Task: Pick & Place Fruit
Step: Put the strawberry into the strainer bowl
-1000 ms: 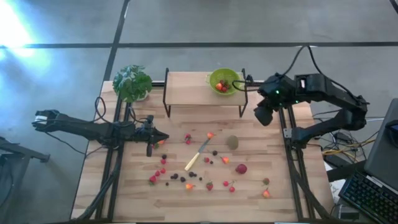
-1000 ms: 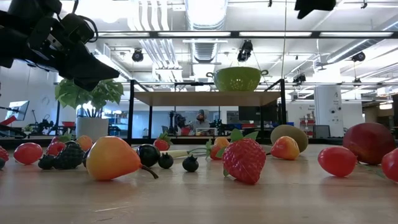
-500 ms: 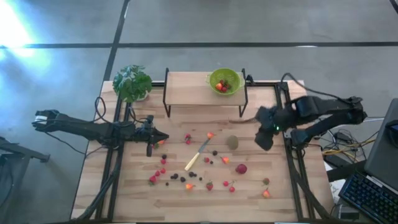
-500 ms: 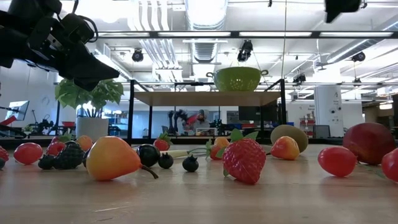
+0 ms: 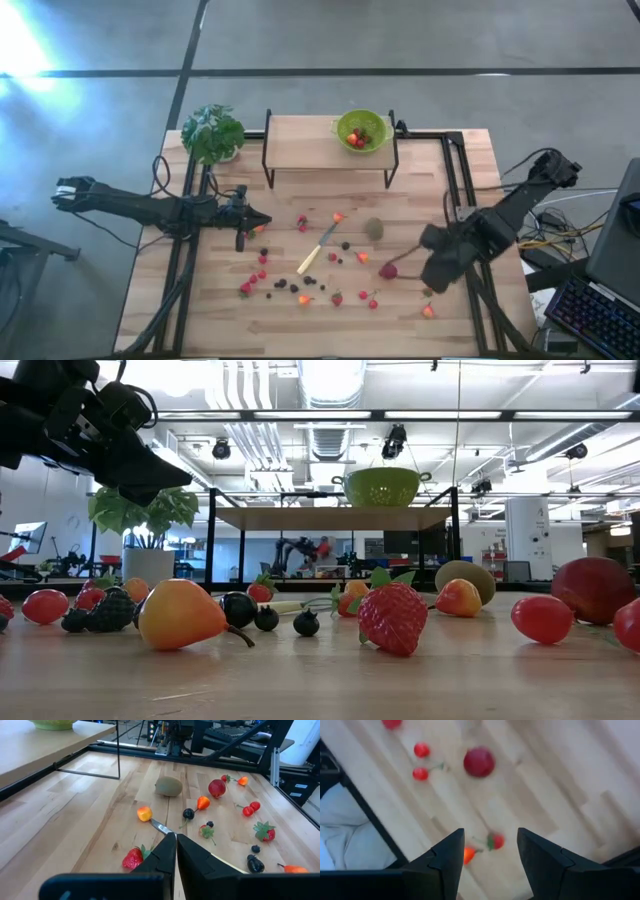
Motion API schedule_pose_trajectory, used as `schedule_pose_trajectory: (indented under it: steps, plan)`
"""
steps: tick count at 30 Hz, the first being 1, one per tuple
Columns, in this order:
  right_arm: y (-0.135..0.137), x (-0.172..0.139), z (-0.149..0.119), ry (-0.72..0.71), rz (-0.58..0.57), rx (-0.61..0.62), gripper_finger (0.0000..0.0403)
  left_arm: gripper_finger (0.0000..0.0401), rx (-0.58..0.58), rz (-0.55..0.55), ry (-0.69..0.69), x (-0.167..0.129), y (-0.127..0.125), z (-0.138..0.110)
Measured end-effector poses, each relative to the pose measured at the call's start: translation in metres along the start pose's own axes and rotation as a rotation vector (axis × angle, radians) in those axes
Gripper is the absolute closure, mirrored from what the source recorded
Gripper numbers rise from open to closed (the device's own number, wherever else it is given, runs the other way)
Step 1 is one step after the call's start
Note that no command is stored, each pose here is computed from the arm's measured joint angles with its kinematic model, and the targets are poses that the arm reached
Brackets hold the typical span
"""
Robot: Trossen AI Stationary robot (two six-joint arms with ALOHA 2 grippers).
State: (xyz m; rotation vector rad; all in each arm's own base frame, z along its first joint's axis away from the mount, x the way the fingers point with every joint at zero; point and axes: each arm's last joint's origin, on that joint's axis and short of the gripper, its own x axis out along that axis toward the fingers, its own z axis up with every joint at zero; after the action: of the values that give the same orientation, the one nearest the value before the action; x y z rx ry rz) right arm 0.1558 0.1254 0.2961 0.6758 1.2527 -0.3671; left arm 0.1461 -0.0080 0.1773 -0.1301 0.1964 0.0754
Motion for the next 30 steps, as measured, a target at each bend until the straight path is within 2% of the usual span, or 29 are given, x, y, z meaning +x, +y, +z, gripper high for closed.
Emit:
schedule_pose_trajectory:
  steps: [7,16,20,25,30]
  plan:
    - [0.009,0.029,-0.034,-0.019,0.132,-0.020,0.0241,0.0381,0.000,0.001,0.000,0.000,0.000,0.000]
    - [0.009,0.054,-0.042,-0.042,0.215,-0.181,0.0265,0.0381,0.000,0.000,0.000,0.000,0.000,0.000]
    - [0.005,0.063,-0.045,-0.044,0.210,-0.238,0.0273,0.0381,0.000,0.000,-0.001,0.000,0.000,0.000]
    - [-0.004,0.078,-0.053,-0.029,0.144,-0.285,0.0278,0.0381,0.000,0.001,0.000,0.000,0.000,0.000]
    - [0.000,0.097,-0.061,-0.008,0.070,-0.348,0.0269,0.0381,0.000,0.000,0.000,0.000,0.000,0.000]
